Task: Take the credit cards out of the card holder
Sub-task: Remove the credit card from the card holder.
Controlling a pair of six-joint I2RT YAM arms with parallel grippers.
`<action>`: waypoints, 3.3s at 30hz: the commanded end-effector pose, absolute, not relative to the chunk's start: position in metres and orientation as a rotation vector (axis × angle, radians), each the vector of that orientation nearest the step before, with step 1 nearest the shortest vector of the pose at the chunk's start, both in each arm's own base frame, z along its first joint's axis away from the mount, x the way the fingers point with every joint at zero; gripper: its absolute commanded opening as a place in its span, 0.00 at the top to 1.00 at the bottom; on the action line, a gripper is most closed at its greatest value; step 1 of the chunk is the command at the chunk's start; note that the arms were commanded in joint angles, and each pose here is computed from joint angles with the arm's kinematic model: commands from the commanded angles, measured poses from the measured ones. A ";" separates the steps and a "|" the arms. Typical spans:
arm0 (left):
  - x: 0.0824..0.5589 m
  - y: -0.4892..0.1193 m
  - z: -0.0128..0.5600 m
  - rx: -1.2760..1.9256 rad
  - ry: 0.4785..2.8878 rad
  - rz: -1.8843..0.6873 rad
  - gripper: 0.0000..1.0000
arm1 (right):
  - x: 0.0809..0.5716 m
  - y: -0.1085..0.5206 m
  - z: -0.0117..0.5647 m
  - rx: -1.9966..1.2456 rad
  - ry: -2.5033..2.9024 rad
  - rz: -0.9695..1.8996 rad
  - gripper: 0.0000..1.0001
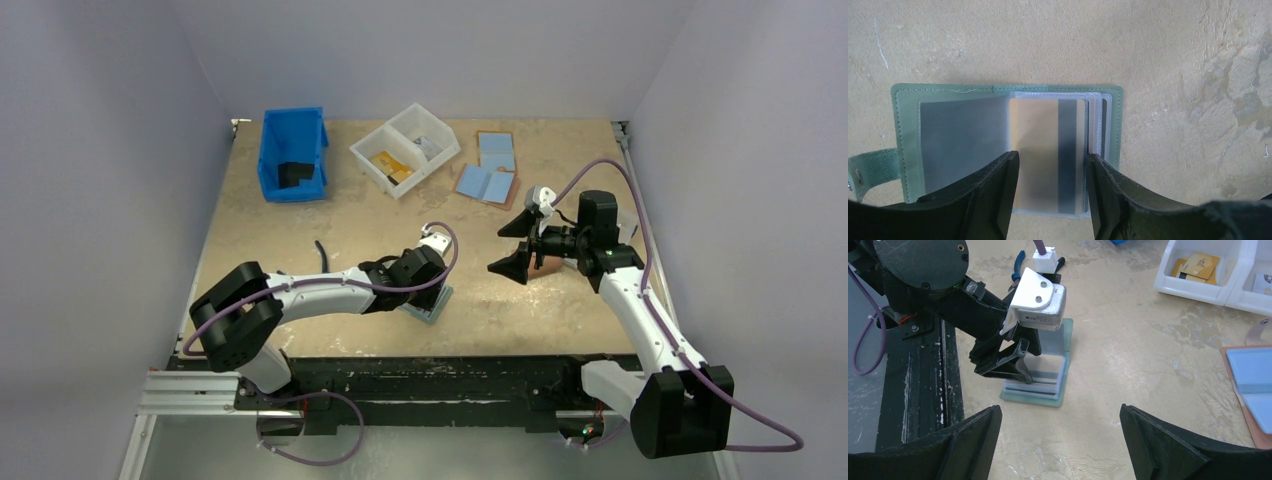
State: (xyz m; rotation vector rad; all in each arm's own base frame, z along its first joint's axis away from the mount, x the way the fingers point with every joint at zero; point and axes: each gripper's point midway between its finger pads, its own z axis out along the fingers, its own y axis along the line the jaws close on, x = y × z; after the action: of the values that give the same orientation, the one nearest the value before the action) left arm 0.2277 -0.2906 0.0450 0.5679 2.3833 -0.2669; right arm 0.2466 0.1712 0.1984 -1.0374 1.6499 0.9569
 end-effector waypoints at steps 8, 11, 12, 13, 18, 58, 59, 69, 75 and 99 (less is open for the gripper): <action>0.228 -0.292 0.037 0.603 2.389 -0.278 0.43 | 0.249 0.172 0.208 -1.059 1.609 0.953 0.01; 0.229 -0.290 0.035 0.601 2.393 -0.263 0.42 | 0.248 0.172 0.208 -1.060 1.609 0.956 0.01; 0.229 -0.289 0.035 0.601 2.394 -0.260 0.42 | 0.248 0.172 0.208 -1.059 1.610 0.956 0.01; 0.229 -0.289 0.034 0.601 2.396 -0.258 0.42 | 0.248 0.172 0.208 -1.059 1.609 0.955 0.01; 0.231 -0.286 0.033 0.590 2.398 -0.250 0.43 | 0.248 0.172 0.208 -1.060 1.610 0.955 0.01; 0.244 -0.255 0.062 0.418 2.367 -0.386 0.54 | 0.247 0.173 0.206 -1.067 1.616 0.974 0.01; 0.244 -0.255 0.062 0.416 2.368 -0.387 0.55 | 0.247 0.173 0.206 -1.068 1.616 0.974 0.01; 0.247 -0.249 0.071 0.381 2.351 -0.391 0.63 | 0.247 0.173 0.205 -1.068 1.619 0.978 0.01; 0.249 -0.244 0.070 0.371 2.354 -0.364 0.62 | 0.246 0.174 0.206 -1.070 1.616 0.980 0.01; 0.251 -0.224 0.063 0.331 2.383 -0.265 0.76 | 0.246 0.174 0.206 -1.070 1.619 0.983 0.01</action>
State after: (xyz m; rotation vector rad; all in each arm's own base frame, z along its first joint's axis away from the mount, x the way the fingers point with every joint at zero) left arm 0.2483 -0.2317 0.0600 0.3646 2.3952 -0.2839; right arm 0.2443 0.1711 0.1904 -1.0388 1.6804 0.9800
